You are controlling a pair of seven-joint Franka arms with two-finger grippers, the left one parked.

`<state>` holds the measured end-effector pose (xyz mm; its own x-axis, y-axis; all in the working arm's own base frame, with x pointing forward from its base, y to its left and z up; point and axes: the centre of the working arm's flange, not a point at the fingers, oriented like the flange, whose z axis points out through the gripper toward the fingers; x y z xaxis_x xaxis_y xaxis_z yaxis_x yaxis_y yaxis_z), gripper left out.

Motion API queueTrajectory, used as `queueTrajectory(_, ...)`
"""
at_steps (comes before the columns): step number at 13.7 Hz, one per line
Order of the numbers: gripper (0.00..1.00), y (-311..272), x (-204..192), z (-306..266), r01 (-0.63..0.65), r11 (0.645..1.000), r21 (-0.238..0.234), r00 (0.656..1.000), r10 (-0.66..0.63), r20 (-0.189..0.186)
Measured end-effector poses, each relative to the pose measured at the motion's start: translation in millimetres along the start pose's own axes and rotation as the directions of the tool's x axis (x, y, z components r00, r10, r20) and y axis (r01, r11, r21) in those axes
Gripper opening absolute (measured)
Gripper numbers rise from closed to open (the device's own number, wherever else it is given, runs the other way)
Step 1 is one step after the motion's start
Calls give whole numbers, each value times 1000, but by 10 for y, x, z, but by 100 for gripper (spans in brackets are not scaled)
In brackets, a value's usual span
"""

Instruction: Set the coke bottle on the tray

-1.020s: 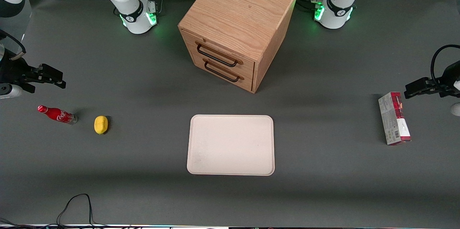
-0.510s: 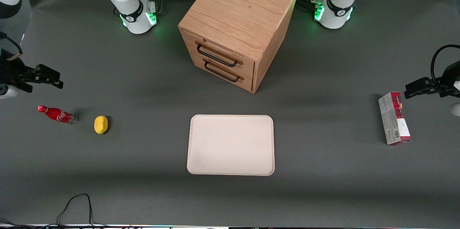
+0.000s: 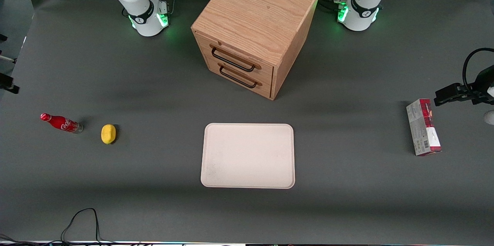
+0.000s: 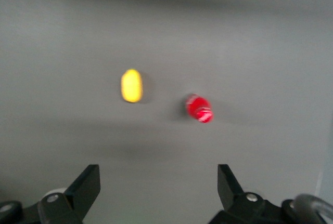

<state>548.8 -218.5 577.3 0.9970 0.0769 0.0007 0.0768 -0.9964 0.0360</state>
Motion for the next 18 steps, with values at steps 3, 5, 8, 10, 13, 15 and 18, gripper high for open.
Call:
queueTrajectory(3,100,476,-108,208,20,1000,7,1000,-20,-8)
queueTrajectory(5,100,525,-86,313,21,1000,7,1000,-21,-1)
queueTrajectory(8,100,492,-37,612,22,1000,17,1000,-22,-5)
queueTrajectory(10,100,493,-56,908,14,1000,24,1000,-13,-7)
queueTrajectory(13,100,484,-113,1264,0,999,34,1000,0,-8)
queueTrajectory(15,100,483,-144,1416,7,999,36,1000,-7,-16)
queueTrajectory(18,100,535,-205,1723,28,997,67,999,-25,-48)
